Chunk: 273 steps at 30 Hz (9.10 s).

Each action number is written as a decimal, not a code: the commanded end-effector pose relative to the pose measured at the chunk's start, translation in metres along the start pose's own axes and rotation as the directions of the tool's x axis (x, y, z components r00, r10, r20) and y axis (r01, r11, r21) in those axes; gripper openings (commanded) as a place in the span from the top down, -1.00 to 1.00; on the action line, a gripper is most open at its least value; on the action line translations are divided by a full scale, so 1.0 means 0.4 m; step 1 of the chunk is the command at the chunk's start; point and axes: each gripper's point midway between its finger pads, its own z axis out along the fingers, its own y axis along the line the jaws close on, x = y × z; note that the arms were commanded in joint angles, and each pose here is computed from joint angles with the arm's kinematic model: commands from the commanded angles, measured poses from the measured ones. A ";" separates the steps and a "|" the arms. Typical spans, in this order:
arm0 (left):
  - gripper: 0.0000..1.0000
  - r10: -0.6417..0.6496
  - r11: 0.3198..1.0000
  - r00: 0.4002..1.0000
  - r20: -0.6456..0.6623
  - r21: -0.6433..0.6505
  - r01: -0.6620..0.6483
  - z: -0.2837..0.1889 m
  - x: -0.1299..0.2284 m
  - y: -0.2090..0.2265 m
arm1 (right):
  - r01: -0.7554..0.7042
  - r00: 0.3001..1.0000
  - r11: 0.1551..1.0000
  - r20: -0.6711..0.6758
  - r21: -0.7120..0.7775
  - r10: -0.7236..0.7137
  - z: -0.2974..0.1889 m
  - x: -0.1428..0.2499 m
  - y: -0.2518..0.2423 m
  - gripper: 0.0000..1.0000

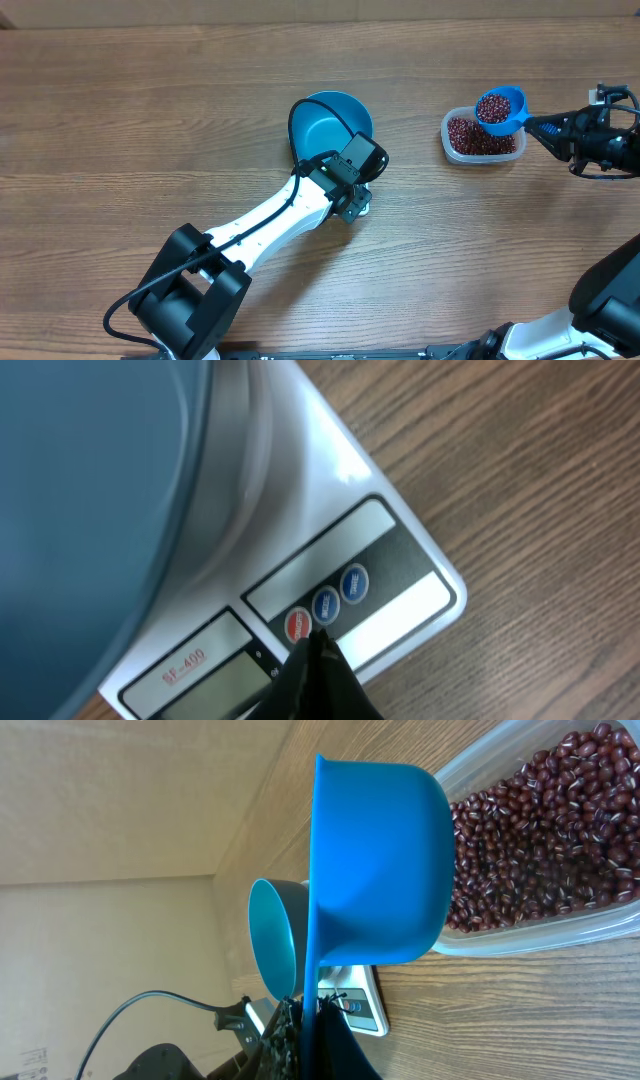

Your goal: Scoop item into bowl and weigh 150g on scale

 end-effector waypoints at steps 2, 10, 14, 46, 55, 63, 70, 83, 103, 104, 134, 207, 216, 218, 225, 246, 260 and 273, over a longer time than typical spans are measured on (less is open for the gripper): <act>0.91 0.023 1.000 0.999 -0.023 -0.021 -0.024 0.023 0.029 0.009 | 0.014 1.000 1.000 -0.001 -0.023 -0.014 0.002 -0.003 0.007 0.92; 0.91 0.020 1.000 0.999 -0.028 -0.020 -0.020 0.028 0.037 0.011 | 0.013 1.000 1.000 -0.001 -0.023 -0.013 0.002 -0.003 0.006 0.93; 0.92 0.019 1.000 1.000 -0.024 -0.018 -0.019 0.028 0.034 0.010 | 0.014 1.000 1.000 0.000 -0.023 -0.014 0.002 -0.004 0.007 0.92; 0.92 0.022 1.000 0.997 -0.073 0.015 -0.021 0.068 0.062 -0.008 | 0.024 1.000 1.000 0.006 -0.008 -0.024 0.002 -0.009 0.000 0.92; 0.92 0.025 1.000 0.998 -0.063 0.013 -0.024 0.065 0.055 -0.006 | 0.024 1.000 1.000 0.006 -0.008 -0.024 0.002 -0.008 0.000 0.92; 0.92 0.023 1.000 0.998 -0.051 0.012 -0.023 0.065 0.048 -0.006 | 0.023 1.000 1.000 0.005 -0.008 -0.023 0.002 -0.008 0.000 0.92; 0.92 0.021 1.000 0.999 -0.036 0.012 -0.021 0.065 0.038 -0.006 | 0.020 1.000 1.000 0.004 -0.008 -0.020 0.002 -0.007 0.000 0.93; 0.92 0.005 1.000 1.000 0.003 0.015 -0.005 0.054 0.008 -0.007 | 0.018 1.000 1.000 0.003 0.010 -0.018 0.002 -0.006 -0.008 0.92; 0.91 0.008 1.000 1.000 -0.015 -0.015 -0.008 0.051 0.017 0.006 | 0.017 1.000 1.000 0.001 0.021 -0.017 0.002 -0.004 -0.013 0.93; 0.92 0.008 1.000 1.000 -0.016 -0.020 -0.008 0.051 0.018 0.008 | 0.018 1.000 1.000 0.001 0.022 -0.018 0.002 -0.005 -0.013 0.93; 0.92 0.031 0.998 0.999 -0.022 -0.045 -0.032 0.053 0.021 0.019 | 0.017 1.000 0.999 0.001 0.029 -0.017 0.002 -0.005 -0.016 0.92; 0.91 0.166 0.986 0.986 -0.023 0.007 -0.166 0.061 0.025 -0.003 | 0.020 1.000 0.999 0.004 0.048 -0.020 0.002 -0.006 -0.024 0.92; 0.92 0.166 0.986 0.985 -0.034 -0.007 -0.167 0.061 0.030 0.004 | 0.019 1.000 0.999 0.003 0.047 -0.019 0.002 -0.006 -0.024 0.92; 0.91 0.166 0.986 0.985 -0.034 -0.007 -0.167 0.061 0.030 0.004 | 0.019 1.000 0.999 0.003 0.047 -0.019 0.002 -0.006 -0.024 0.93; 0.91 0.167 0.986 0.985 -0.034 -0.025 -0.168 0.061 0.029 0.012 | 0.017 1.000 0.999 0.002 0.047 -0.017 0.002 -0.005 -0.024 0.92; 0.91 0.173 0.984 0.984 -0.036 -0.035 -0.175 0.062 0.029 0.016 | 0.019 1.000 0.999 0.002 0.047 -0.020 0.002 -0.005 -0.024 0.92; 0.92 0.187 0.981 0.982 -0.037 -0.043 -0.189 0.062 0.029 0.020 | 0.018 1.000 0.998 0.002 0.052 -0.018 0.002 -0.005 -0.025 0.93; 0.91 0.187 0.981 0.982 -0.037 -0.043 -0.189 0.068 0.028 0.019 | 0.018 1.000 0.998 0.002 0.055 -0.018 0.002 -0.005 -0.027 0.92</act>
